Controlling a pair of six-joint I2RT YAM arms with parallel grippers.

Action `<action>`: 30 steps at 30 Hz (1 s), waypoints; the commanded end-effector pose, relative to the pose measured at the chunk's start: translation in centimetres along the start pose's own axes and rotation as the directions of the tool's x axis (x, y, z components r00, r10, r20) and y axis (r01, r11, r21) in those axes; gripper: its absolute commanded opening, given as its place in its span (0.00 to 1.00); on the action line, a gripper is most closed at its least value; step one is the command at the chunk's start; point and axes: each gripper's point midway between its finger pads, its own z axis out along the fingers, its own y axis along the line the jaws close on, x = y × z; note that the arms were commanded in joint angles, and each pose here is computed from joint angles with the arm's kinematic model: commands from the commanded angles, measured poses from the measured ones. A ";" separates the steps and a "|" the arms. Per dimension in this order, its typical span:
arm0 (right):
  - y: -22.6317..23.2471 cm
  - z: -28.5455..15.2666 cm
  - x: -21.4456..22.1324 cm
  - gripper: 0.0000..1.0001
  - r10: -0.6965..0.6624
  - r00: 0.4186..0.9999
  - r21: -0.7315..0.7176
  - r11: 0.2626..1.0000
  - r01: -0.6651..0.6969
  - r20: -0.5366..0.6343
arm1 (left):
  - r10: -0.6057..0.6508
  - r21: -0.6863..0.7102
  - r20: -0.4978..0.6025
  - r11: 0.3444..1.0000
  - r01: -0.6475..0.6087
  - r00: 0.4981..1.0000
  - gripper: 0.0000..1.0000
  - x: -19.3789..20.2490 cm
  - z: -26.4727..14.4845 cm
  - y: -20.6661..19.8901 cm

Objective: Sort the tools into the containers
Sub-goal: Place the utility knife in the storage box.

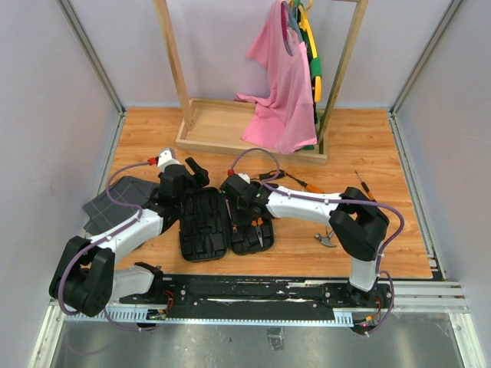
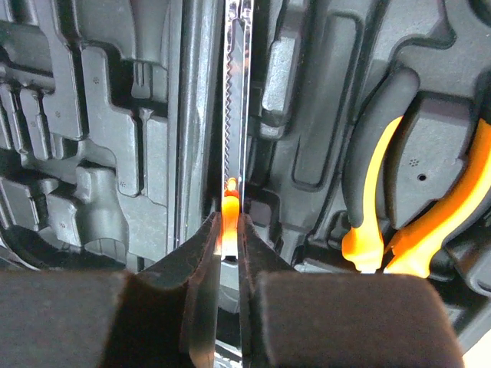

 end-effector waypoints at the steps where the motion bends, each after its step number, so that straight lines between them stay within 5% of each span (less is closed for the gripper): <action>1: 1.0 -0.1 0.3 0.14 0.000 1.000 -0.013 1.000 0.000 -0.004 | -0.001 -0.005 0.019 1.000 0.001 1.000 0.79 -0.3 0.3 0.3; 11: 0.5 -0.9 0.5 0.35 -0.006 1.000 -0.007 1.000 0.007 0.011 | 0.002 -0.006 0.010 1.000 -0.002 1.000 0.79 -0.1 0.4 0.3; 21: 0.2 -2.4 -2.9 0.22 -0.090 0.989 0.018 0.996 0.089 0.115 | 0.003 -0.005 0.011 1.000 -0.002 1.000 0.79 -0.1 0.4 0.2; 30: 0.3 -1.2 -4.1 0.14 -0.115 0.989 0.025 0.993 0.113 0.093 | 0.004 -0.008 0.007 1.000 -0.004 1.000 0.79 -0.1 0.5 0.2</action>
